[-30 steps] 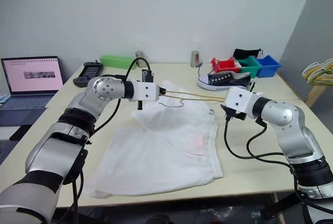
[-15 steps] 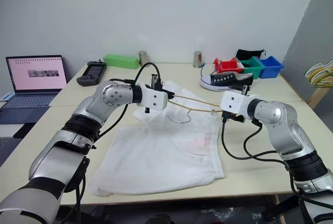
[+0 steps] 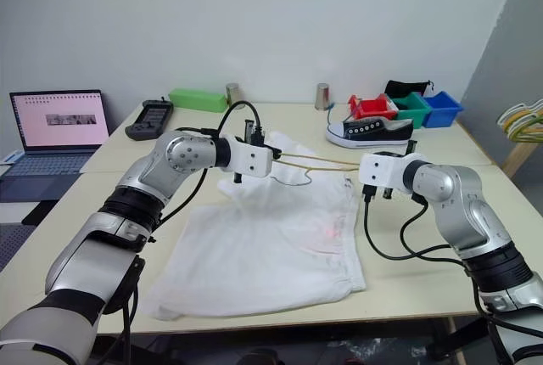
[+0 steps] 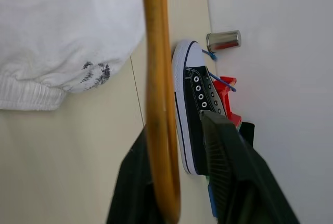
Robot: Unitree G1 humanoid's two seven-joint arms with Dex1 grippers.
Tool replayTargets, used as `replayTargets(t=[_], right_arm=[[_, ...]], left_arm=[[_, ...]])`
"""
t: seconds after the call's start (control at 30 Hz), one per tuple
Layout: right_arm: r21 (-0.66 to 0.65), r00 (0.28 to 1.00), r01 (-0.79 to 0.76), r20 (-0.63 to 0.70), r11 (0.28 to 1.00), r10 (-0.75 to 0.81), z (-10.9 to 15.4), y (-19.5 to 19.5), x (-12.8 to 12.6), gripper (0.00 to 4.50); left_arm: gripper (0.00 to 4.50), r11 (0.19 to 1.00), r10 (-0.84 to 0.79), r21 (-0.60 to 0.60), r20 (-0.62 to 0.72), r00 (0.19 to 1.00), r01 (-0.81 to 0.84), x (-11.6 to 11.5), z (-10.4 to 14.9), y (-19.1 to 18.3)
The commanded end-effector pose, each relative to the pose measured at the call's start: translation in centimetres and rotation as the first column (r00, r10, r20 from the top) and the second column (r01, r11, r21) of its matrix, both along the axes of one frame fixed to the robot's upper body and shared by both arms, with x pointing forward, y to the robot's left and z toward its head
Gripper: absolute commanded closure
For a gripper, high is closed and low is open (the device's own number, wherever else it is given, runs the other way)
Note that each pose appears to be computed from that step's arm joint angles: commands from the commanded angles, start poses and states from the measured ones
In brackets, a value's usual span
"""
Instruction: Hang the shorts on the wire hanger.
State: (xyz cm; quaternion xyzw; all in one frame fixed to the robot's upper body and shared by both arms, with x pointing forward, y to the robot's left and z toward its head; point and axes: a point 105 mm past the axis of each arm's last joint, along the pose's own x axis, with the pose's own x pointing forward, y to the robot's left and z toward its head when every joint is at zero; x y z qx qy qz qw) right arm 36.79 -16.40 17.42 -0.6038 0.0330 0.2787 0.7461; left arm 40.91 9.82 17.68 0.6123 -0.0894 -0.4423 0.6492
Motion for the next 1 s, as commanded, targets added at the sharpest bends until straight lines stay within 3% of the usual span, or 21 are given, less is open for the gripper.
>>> replayTargets(t=[0.03, 0.23, 0.27, 0.53, 0.77, 0.9, 1.0], right_arm=[[-0.004, 0.997, -0.007, 0.082, 1.0, 0.008, 2.4, 0.3, 0.3, 4.48], [0.016, 0.999, -0.026, 0.038, 1.0, 0.026, 1.7, 0.8, -0.1, 4.48], [0.024, 0.999, -0.026, 0.031, 0.999, 0.025, 1.7, 0.9, -0.1, 4.5], [0.127, 0.999, -0.029, -0.024, 0.991, 0.032, 1.0, 1.1, -0.6, 4.5], [0.284, 0.983, 0.094, -0.179, 0.954, -0.043, -1.0, -2.0, -1.2, 4.5], [0.425, 0.888, 0.28, -0.455, 0.861, -0.065, -3.5, -4.3, -3.2, 4.5], [0.429, 0.697, 0.479, -0.717, 0.766, -0.034, -6.2, -6.5, -7.0, 4.5]], left_arm=[[4.5, 1.0, -0.019, 0.013, 0.048, 0.999, 0.018, 0.0, 1.4, -0.5], [4.5, 0.999, -0.026, -0.024, 0.061, 0.998, 0.028, 0.0, 2.0, -0.6], [3.97, 0.999, -0.033, -0.037, 0.066, 0.997, 0.035, 0.0, 2.1, -0.6], [2.26, 0.984, -0.061, -0.165, 0.012, 0.998, 0.062, -0.6, 2.8, 0.4], [0.96, 0.942, -0.161, -0.312, -0.11, 0.981, 0.12, -2.4, 4.1, 0.9], [0.14, 0.867, -0.217, -0.492, -0.227, 0.949, 0.081, -3.4, 5.8, 0.8], [0.06, 0.809, -0.235, -0.587, -0.299, 0.925, 0.016, -4.4, 5.3, 0.4]])
